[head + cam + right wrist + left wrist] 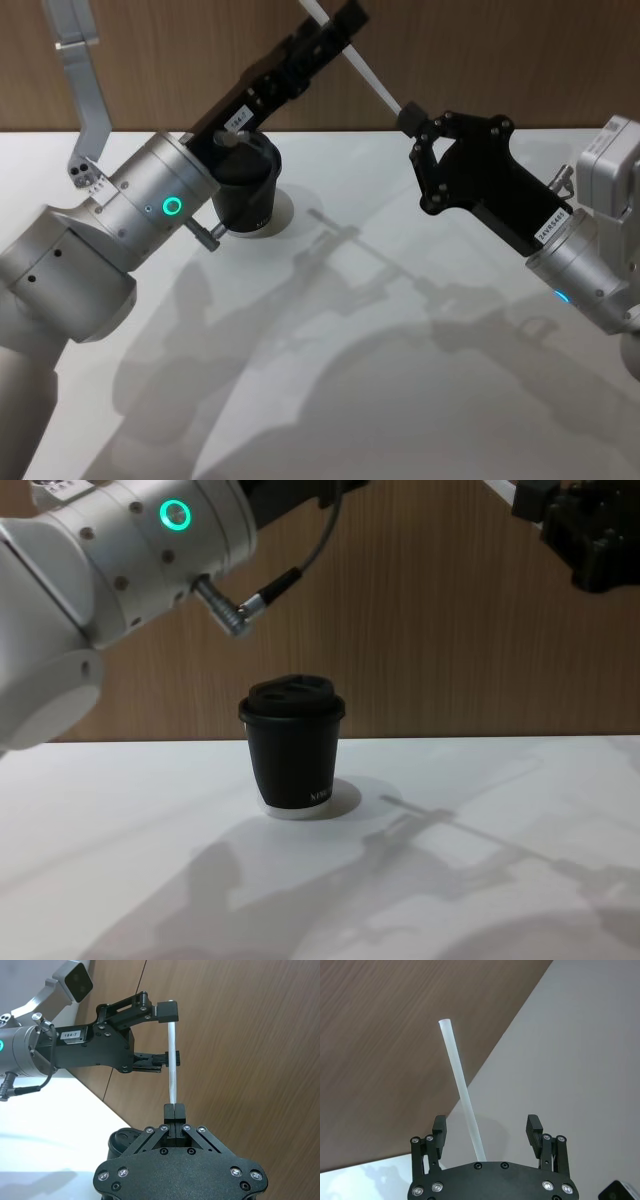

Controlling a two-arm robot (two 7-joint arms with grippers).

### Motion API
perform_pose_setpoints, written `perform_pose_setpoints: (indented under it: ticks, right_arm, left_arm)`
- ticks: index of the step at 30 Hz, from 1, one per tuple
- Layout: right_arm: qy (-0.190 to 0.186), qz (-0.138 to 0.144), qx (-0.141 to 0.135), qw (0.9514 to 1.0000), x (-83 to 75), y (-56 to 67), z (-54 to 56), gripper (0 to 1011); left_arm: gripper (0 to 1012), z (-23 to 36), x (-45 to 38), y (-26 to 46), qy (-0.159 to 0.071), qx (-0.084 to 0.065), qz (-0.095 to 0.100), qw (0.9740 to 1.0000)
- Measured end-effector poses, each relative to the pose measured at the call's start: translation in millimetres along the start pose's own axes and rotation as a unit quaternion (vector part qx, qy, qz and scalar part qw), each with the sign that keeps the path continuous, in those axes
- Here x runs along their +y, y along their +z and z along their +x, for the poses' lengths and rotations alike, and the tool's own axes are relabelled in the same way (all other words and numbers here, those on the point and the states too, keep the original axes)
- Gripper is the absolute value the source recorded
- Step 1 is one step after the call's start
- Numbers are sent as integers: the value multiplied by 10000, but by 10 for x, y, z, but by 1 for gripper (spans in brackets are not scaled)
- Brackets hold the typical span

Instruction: Pick up the straw with one hand, pass it to the other hand, and insert it into the cup.

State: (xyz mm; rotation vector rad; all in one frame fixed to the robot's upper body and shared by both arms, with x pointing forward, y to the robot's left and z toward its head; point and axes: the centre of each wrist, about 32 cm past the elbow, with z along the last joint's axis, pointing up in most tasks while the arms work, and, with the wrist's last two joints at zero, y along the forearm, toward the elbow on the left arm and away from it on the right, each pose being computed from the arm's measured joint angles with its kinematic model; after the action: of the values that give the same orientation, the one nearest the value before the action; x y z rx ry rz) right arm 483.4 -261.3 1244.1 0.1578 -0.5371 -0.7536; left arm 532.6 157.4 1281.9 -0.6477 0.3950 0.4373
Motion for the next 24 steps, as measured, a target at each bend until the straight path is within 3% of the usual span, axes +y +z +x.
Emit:
perform_pose_setpoints:
  ticks: [3,10,24]
  right_arm:
    - [0,0,1,10000,0,0,0,2]
    - [0,0,1,10000,0,0,0,2]
    - [0,-1,0,10000,0,0,0,2]
  left_arm:
    - [1000,20,-47,-25,-50,152,-46,9999]
    - [1000,42,-105,-56,-106,329,-103,9993]
    - [999,61,-157,-82,-155,487,-157,9986]
